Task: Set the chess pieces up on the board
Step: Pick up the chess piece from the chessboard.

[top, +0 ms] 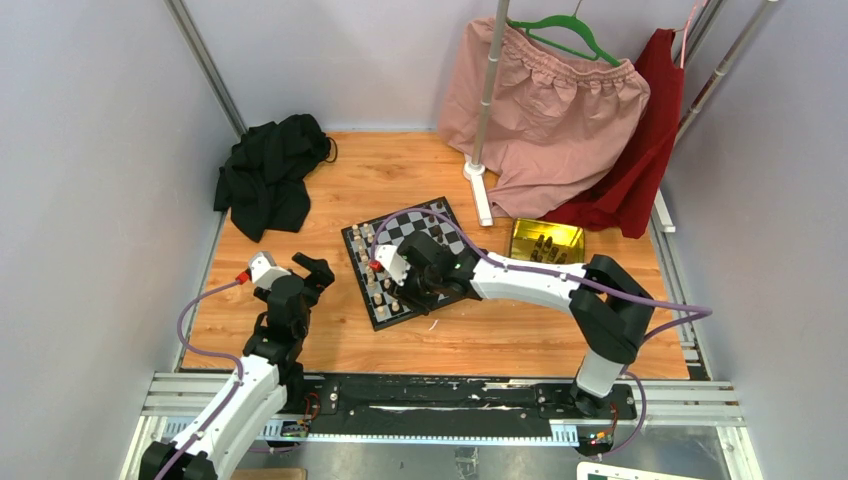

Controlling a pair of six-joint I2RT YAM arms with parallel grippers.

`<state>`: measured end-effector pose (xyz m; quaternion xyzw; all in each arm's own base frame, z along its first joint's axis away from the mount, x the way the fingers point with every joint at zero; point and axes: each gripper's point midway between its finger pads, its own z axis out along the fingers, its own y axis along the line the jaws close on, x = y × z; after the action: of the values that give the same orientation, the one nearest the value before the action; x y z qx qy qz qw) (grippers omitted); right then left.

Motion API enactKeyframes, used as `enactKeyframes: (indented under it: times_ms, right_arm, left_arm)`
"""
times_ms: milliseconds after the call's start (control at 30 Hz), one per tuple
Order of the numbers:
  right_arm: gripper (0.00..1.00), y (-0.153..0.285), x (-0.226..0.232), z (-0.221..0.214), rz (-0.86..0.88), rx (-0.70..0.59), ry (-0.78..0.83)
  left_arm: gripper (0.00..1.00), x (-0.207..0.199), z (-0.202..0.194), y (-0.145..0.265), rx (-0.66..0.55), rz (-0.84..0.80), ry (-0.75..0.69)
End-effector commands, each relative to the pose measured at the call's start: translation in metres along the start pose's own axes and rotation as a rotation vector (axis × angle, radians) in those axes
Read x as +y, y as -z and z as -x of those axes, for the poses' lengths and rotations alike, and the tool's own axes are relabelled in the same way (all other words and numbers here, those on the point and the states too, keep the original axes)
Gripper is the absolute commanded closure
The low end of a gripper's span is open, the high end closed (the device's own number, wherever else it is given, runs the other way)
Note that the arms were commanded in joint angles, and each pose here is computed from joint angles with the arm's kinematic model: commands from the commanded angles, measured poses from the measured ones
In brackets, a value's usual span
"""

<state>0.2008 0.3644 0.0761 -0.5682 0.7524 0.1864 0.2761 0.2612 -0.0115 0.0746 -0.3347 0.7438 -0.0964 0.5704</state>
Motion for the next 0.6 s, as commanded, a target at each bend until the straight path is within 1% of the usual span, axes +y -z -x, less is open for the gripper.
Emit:
enactKeyframes:
  times_ms: [0, 567]
  right_arm:
    - [0.54, -0.006, 0.007, 0.007, 0.034, -0.004, 0.036]
    - [0.55, -0.019, 0.003, 0.015, 0.049, -0.005, 0.050]
  left_arm:
    - [0.00, 0.005, 0.001, 0.000, -0.014, 0.016, -0.007]
    - [0.00, 0.005, 0.002, -0.001, -0.017, 0.015, -0.007]
